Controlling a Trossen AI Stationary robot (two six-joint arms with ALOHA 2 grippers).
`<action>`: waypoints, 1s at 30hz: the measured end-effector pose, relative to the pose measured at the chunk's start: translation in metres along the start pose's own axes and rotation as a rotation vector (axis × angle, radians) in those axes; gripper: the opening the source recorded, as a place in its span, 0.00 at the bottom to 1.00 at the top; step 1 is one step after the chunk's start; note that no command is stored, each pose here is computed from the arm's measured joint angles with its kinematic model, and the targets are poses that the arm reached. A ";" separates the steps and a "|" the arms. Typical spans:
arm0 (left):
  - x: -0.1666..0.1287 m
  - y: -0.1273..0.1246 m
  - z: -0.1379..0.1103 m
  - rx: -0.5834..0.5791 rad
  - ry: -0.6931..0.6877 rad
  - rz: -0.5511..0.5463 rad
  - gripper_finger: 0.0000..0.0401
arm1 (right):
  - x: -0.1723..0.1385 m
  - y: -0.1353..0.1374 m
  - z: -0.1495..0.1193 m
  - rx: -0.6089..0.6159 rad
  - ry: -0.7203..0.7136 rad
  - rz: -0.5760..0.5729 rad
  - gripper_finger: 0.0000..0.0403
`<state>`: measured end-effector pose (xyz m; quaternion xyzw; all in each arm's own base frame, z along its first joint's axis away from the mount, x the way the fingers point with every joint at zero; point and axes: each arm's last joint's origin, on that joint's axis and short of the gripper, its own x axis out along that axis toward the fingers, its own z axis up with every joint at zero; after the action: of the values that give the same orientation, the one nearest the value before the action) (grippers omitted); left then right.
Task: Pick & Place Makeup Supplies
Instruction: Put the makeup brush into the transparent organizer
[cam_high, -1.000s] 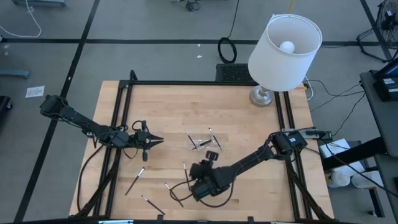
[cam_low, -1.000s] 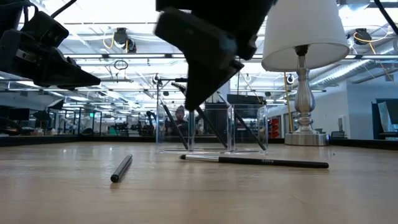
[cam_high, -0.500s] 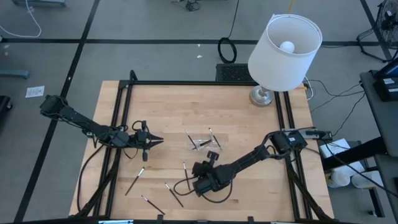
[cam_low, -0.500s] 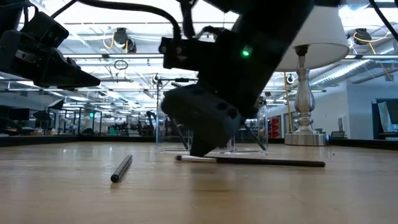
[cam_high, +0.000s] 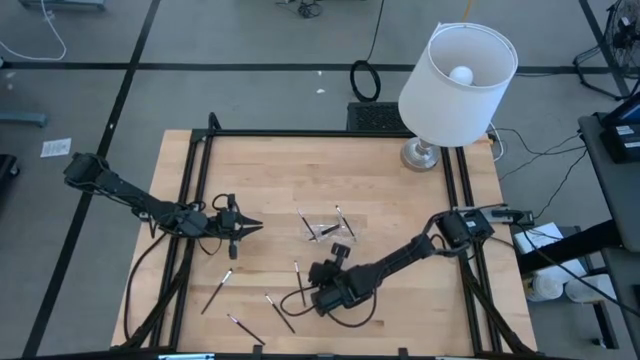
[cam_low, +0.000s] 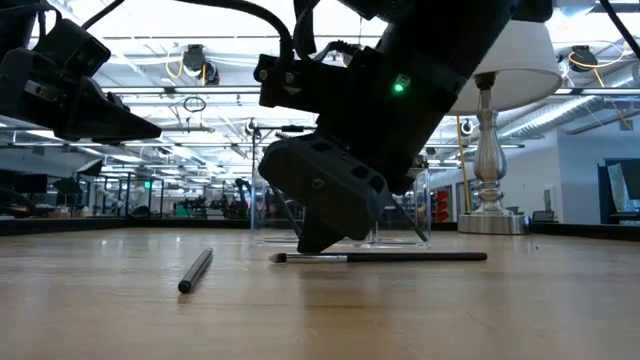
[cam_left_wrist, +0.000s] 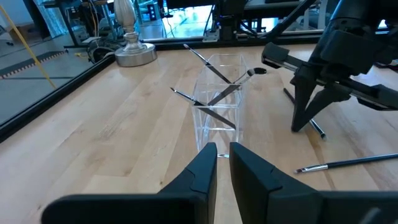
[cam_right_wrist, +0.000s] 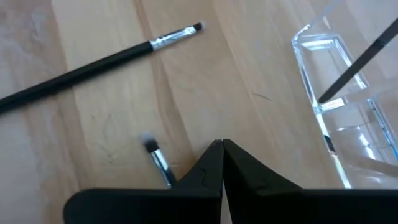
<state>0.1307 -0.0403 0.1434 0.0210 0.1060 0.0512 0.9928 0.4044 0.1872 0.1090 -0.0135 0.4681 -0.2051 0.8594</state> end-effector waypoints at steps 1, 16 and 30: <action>0.000 0.000 0.000 -0.001 0.000 -0.001 0.13 | -0.001 0.001 -0.001 -0.002 -0.002 0.003 0.00; 0.000 0.000 0.000 -0.001 0.000 0.000 0.13 | -0.014 0.007 0.008 -0.086 -0.069 0.085 0.01; 0.000 0.000 0.000 -0.004 0.000 -0.001 0.13 | -0.042 0.007 0.021 -0.316 -0.037 0.361 0.29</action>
<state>0.1306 -0.0404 0.1434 0.0189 0.1061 0.0509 0.9929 0.4037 0.2050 0.1535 -0.0676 0.4732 0.0279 0.8779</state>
